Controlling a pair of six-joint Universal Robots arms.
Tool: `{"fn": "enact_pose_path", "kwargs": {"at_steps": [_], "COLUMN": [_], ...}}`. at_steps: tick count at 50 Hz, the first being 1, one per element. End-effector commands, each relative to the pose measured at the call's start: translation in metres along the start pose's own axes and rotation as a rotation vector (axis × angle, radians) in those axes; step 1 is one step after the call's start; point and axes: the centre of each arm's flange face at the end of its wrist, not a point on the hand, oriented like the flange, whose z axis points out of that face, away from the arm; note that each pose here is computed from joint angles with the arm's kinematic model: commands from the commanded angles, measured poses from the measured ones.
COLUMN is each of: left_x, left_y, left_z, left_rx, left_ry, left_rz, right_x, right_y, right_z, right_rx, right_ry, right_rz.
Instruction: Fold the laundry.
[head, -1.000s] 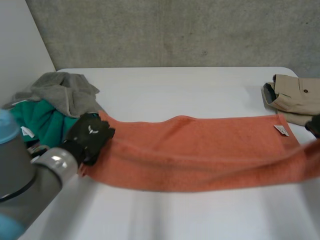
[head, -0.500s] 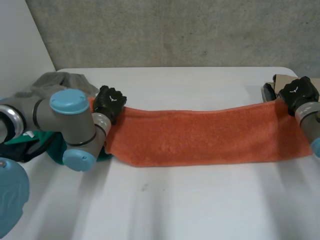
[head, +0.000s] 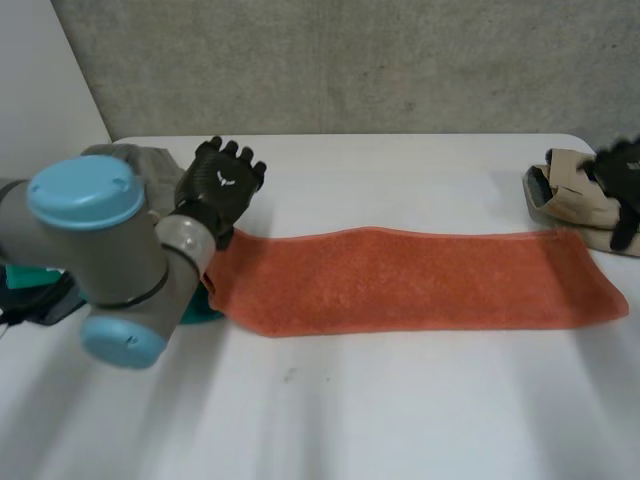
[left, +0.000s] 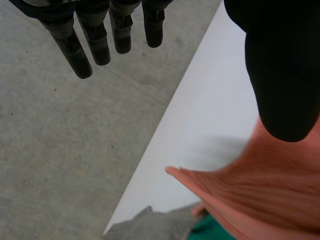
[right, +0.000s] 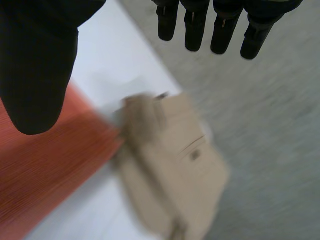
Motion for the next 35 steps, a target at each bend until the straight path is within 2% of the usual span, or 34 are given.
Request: {"fn": "enact_pose_path", "kwargs": {"at_steps": [1, 7, 11, 21, 24, 28, 29, 32, 35], "left_x": [0.007, 0.017, 0.018, 0.016, 0.016, 0.011, 0.01, 0.005, 0.0], "left_y": [0.007, 0.014, 0.014, 0.012, 0.011, 0.006, 0.005, 0.002, -0.001], "left_z": [-0.037, -0.045, -0.044, -0.042, -0.044, -0.049, -0.05, -0.056, -0.058], "left_rx": [-0.033, -0.03, -0.019, -0.011, -0.01, 0.002, 0.005, 0.013, 0.021], "left_ry": [0.038, 0.044, 0.036, 0.029, 0.03, 0.018, 0.015, 0.003, -0.009], "left_rz": [-0.022, -0.067, -0.085, -0.124, -0.134, -0.136, -0.136, -0.136, -0.137], "right_x": [-0.008, -0.006, -0.015, -0.02, -0.012, 0.019, 0.044, 0.08, 0.094], "right_y": [0.049, 0.078, 0.1, 0.12, 0.126, 0.132, 0.13, 0.128, 0.126], "right_z": [-0.026, -0.022, -0.001, 0.019, 0.021, 0.02, 0.016, 0.008, 0.009], "right_rx": [-0.161, -0.142, -0.102, -0.074, -0.091, -0.109, -0.108, -0.111, -0.118], "right_ry": [-0.22, -0.212, -0.164, -0.118, -0.059, 0.099, 0.18, 0.282, 0.32], "right_rz": [0.138, 0.115, 0.072, 0.041, 0.032, -0.023, -0.051, -0.115, -0.172]}}
